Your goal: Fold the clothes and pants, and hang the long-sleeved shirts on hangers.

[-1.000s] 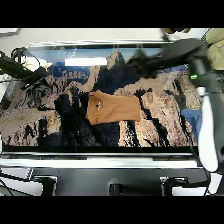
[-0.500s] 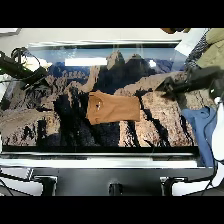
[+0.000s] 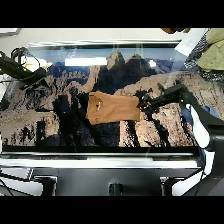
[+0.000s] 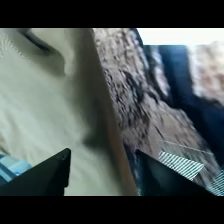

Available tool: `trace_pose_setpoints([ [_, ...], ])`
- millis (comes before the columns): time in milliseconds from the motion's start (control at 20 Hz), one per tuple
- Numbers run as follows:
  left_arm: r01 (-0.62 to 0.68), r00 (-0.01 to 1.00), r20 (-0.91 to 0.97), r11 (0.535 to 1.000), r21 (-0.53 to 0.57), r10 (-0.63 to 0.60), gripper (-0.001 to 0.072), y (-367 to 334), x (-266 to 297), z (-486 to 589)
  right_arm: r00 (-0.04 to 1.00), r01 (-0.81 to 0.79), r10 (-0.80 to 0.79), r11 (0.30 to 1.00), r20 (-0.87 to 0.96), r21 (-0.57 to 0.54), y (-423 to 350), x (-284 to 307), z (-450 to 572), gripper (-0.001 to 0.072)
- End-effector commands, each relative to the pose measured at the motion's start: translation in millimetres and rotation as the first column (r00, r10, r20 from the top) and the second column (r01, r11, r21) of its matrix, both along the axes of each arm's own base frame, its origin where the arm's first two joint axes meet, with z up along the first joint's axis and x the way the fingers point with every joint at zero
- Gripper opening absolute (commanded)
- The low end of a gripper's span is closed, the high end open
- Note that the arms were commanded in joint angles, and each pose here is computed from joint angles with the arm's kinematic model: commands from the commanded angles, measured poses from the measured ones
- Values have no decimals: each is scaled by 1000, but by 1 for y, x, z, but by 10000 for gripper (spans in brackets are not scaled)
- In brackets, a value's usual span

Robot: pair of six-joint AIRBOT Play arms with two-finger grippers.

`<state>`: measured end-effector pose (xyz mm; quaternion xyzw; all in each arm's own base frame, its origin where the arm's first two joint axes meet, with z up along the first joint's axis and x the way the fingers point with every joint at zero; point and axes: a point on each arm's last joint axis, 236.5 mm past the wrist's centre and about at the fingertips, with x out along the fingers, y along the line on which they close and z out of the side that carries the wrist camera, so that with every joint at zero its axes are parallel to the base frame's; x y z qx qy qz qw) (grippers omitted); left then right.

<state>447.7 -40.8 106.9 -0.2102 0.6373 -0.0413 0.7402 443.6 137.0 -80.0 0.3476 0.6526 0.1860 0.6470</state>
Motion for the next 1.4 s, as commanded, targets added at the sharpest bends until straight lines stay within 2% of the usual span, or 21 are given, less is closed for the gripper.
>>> trace_pose_setpoints([
  [0, -8, 1000, -3, 1000, 24, 8, 16, 6, 0, -2, 1000, -13, 14, 1000, 14, -15, 23, 2, -13, 409],
  [50, -8, 1000, -5, 1000, 24, 8, 17, 6, 0, -3, 1000, -15, 15, 1000, 14, -16, 25, 2, -13, 364],
  [100, -8, 1000, -6, 1000, 24, 8, 16, 6, 0, -4, 1000, -13, 13, 1000, 9, -15, 27, 1, -13, 268],
  [150, -8, 1000, -7, 1000, 24, 8, 16, 6, 0, -4, 1000, -15, 15, 1000, 7, -9, 28, 1, -11, 85],
  [200, -8, 1000, -6, 1000, 24, 8, 17, 6, 0, -4, 1000, -26, 26, 1000, 5, 3, 31, 0, -6, 28],
  [350, -8, 1000, -7, 1000, 24, 8, 17, 6, 0, -4, 999, -19, 18, 1000, 43, 20, 30, 13, 32, 26],
  [600, -7, 1000, -8, 1000, 27, 8, 16, 7, 0, -4, 958, 226, -231, 973, 172, 47, -36, 77, 136, 26],
  [850, -8, 1000, -8, 1000, 27, 9, 16, 7, 0, -4, 856, 452, -452, 890, 253, 62, -134, 105, 208, 24],
  [1000, -9, 1000, -8, 1000, 26, 9, 17, 7, 0, -4, 758, 602, -586, 798, 287, 40, -201, 107, 232, 24],
  [1100, -9, 1000, -8, 1000, 26, 9, 16, 7, 0, -4, 672, 703, -682, 710, 291, 41, -245, 100, 245, 24],
  [1350, -9, 1000, -8, 1000, 26, 9, 17, 7, 0, -4, 409, 892, -854, 448, 321, 53, -339, 76, 276, 24],
])
